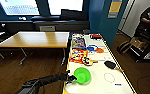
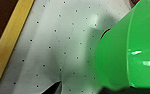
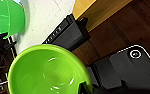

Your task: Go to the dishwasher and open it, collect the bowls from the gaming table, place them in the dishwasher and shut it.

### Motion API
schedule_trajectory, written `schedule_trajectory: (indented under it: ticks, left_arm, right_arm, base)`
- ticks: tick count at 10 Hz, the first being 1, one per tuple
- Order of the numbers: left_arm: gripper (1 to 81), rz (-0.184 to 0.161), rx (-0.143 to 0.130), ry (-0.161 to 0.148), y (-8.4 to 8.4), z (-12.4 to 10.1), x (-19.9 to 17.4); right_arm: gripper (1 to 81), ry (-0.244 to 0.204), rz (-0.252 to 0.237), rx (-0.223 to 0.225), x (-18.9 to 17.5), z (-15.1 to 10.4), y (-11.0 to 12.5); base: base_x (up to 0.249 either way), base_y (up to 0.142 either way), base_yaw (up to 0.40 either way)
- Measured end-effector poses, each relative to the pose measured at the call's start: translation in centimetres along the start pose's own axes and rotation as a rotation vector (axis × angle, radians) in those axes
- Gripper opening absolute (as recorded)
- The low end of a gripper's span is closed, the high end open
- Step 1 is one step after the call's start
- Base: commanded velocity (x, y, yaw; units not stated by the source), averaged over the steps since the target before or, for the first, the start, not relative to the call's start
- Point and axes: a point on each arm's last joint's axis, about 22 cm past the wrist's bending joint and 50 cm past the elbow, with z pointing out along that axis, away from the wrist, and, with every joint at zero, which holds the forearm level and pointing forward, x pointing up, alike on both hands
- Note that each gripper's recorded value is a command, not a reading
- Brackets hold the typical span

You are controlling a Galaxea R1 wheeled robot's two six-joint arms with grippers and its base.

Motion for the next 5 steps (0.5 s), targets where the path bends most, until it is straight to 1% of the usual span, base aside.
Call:
schedule_trajectory:
  ticks: [1,3,4,5]
  left_arm:
    - [81.1,-0.001,0.002,0.005,0.1,0.1,0.2]
    - [81.1,-0.001,0.0,-0.003,0.9,1.0,-0.5]
    - [1.0,-0.013,-0.008,-0.003,1.0,1.6,-1.2]
    - [1.0,-0.016,-0.019,0.002,1.5,1.8,-1.4]
  right_arm:
    - [1.0,0.0,0.0,-0.001,0.0,0.0,0.1]
    - [1.0,0.006,0.0,-0.009,0.3,-0.1,0.5]
    - [1.0,0.008,0.0,-0.012,0.4,-0.1,0.6]
    - [1.0,0.009,-0.002,-0.011,0.5,-0.1,0.5]
  base:
    - [0.0,0.0,0.0]
    - [0.0,0.0,0.0]
    - [0.0,0.0,0.0]
    - [0.0,0.0,0.0]
